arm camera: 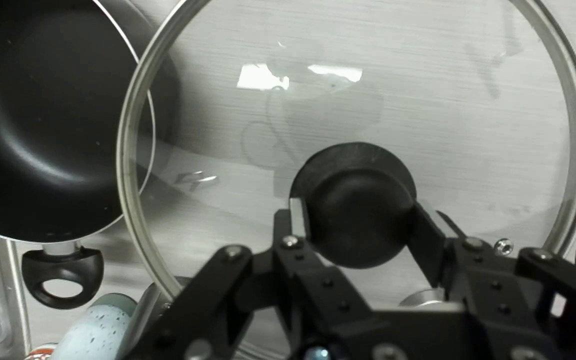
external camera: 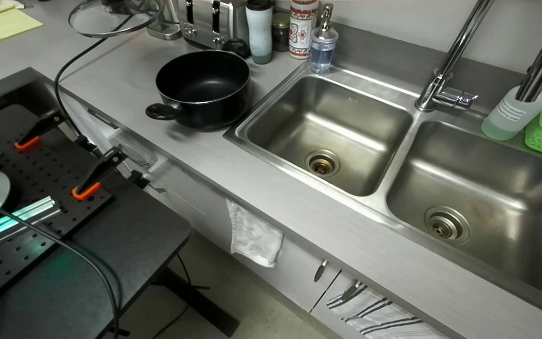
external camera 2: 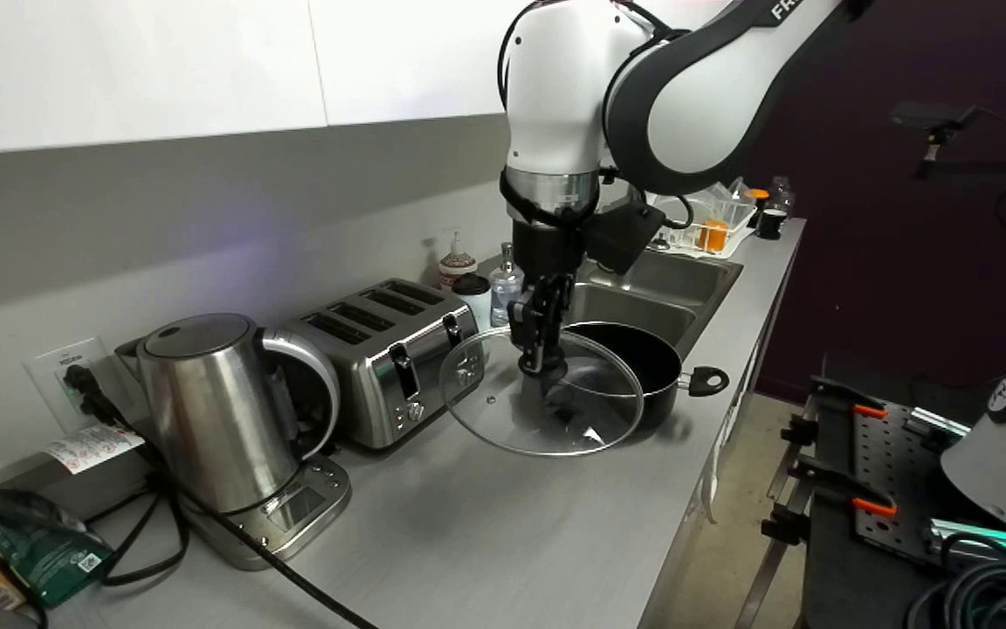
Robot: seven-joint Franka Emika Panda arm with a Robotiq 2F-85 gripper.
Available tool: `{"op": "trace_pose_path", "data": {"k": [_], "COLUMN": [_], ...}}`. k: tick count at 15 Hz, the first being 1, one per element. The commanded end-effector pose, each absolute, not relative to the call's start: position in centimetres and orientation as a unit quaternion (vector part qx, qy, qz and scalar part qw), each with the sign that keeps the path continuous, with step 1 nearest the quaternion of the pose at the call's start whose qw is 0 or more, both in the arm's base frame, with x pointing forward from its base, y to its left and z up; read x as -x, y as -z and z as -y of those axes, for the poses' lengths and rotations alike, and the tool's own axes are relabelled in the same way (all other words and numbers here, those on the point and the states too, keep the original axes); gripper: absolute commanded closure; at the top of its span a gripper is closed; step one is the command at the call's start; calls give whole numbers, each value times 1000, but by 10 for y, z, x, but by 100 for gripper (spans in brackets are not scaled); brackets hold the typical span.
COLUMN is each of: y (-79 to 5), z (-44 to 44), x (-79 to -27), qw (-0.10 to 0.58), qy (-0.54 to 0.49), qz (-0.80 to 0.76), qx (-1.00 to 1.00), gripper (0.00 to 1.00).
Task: Put the glass lid on top of the black pot.
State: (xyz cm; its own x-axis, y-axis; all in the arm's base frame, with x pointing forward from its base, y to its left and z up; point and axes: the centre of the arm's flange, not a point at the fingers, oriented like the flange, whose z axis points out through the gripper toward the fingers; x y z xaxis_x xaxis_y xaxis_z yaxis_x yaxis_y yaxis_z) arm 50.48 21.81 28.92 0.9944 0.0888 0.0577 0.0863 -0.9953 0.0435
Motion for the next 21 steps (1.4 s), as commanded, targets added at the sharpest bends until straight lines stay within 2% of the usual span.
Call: {"op": "trace_pose_path", "data": {"k": [1, 8, 21], "y": [-312, -314, -297], "z": [-192, -136, -59], "x": [-508, -526, -505], "qw": [4, -17, -27], "qy": [-36, -32, -22], "qz": [-1, 70, 141], "qx": [-999, -997, -989], "gripper": [73, 73, 73]}}
